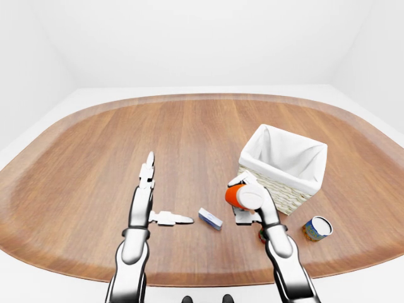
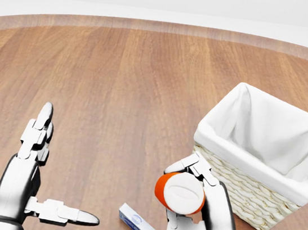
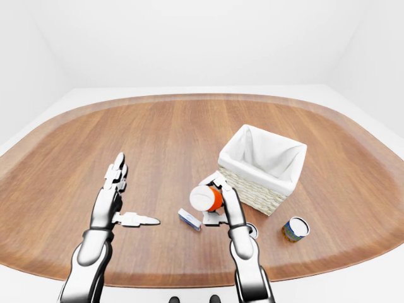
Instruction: Pick up the ketchup, and put it in the basket.
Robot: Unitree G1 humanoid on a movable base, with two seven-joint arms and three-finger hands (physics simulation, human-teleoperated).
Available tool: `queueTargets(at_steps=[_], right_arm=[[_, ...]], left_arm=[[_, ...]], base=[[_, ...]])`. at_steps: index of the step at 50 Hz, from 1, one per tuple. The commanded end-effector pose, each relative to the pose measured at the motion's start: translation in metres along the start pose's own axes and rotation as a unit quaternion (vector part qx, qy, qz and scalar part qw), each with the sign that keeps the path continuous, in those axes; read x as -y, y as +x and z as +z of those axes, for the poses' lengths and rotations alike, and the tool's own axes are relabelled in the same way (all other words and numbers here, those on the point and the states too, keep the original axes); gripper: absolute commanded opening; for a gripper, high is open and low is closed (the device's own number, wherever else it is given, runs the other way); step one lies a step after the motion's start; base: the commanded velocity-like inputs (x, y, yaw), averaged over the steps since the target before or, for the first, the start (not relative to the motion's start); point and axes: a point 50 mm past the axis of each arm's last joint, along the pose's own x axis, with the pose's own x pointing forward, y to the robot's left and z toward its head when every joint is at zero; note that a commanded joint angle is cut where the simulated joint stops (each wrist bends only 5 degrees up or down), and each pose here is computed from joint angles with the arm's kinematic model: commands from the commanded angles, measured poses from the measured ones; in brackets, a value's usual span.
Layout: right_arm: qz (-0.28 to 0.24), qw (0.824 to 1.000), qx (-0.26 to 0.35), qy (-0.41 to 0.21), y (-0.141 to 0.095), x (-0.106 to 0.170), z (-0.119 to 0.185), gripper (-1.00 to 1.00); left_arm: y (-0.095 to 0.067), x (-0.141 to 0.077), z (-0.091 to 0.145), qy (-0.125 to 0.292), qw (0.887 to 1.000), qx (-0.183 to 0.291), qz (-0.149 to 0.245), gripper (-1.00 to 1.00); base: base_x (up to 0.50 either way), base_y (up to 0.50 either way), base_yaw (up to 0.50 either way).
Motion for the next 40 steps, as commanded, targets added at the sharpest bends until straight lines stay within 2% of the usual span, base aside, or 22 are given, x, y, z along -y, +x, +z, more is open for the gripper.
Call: queueTargets(at_steps=[1,3,10,24,31,40], right_arm=[[-0.04,0.999,-0.005,0.029,0.006,0.0,-0.005,-1.0],[-0.04,0.999,-0.009,0.028,0.007,0.0,-0.007,-1.0],[-0.042,0.999,-0.007,0.026,0.005,0.001,-0.006,-1.0],[-0.044,0.998,0.008,0.034,0.005,0.002,0.002,-1.0],[-0.033,0.999,-0.001,0.035,0.006,-0.002,-0.001,-1.0],[-0.042,0.999,-0.013,0.027,0.008,0.0,-0.005,-1.0]], left_arm=[[-0.003,-0.033,-0.044,-0.008,0.997,-0.055,0.047,1.0],[-0.001,-0.03,-0.048,0.001,0.997,-0.064,0.039,1.0],[0.001,-0.031,-0.054,-0.001,0.996,-0.076,0.047,1.0],[-0.001,-0.028,-0.052,0.003,0.996,-0.073,0.043,1.0],[-0.001,-0.027,-0.052,0.002,0.996,-0.073,0.042,1.0],[-0.001,-0.028,-0.052,0.002,0.996,-0.072,0.043,1.0]], base=[[0.0,0.0,0.0],[0.0,0.0,0.0],[0.0,0.0,0.0],[0.0,0.0,0.0],[0.0,0.0,0.0],[0.0,0.0,0.0]])
